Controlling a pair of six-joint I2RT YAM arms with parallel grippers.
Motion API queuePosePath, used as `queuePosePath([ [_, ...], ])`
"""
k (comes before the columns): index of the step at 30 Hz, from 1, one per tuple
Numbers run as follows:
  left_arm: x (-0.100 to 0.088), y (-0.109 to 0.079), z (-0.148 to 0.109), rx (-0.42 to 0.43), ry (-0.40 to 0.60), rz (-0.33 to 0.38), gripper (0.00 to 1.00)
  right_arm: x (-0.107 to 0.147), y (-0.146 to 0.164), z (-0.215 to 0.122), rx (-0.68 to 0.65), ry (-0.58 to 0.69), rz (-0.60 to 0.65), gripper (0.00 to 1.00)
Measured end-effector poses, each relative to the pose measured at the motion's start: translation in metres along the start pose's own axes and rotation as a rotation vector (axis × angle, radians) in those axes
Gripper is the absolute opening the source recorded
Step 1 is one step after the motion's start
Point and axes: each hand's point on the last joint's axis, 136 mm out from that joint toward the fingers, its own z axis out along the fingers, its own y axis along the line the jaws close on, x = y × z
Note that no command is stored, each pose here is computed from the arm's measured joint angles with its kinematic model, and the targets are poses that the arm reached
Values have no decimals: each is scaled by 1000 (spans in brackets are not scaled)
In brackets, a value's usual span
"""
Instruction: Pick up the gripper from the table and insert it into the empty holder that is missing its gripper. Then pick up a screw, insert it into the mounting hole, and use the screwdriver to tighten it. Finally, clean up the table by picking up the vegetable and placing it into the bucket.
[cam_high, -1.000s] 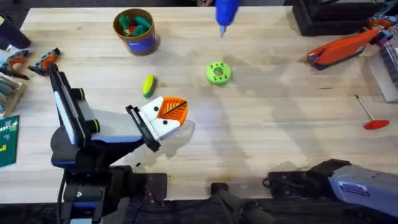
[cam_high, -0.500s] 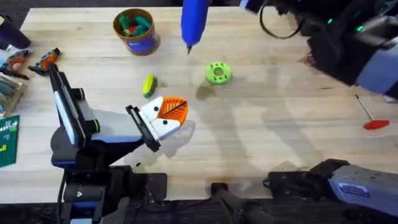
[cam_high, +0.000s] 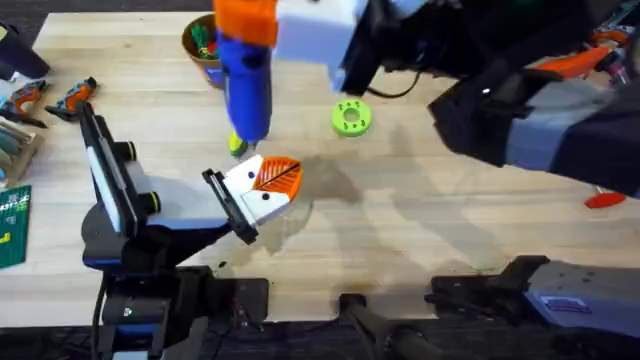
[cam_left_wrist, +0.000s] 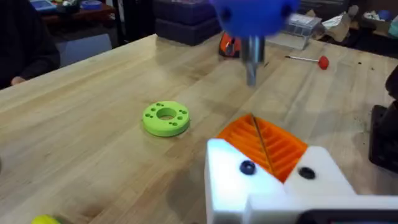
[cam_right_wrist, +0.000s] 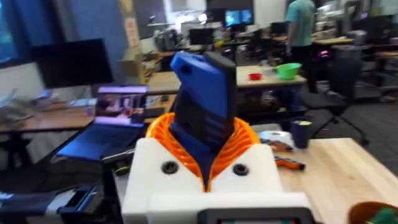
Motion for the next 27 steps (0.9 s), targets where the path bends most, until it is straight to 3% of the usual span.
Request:
queuePosePath([
  [15,0,0,0,0,0,0,15,23,38,12,-210,38,-65,26],
  [27,0,0,0,0,0,0,15,29,48,14,-257,45,-134,26],
])
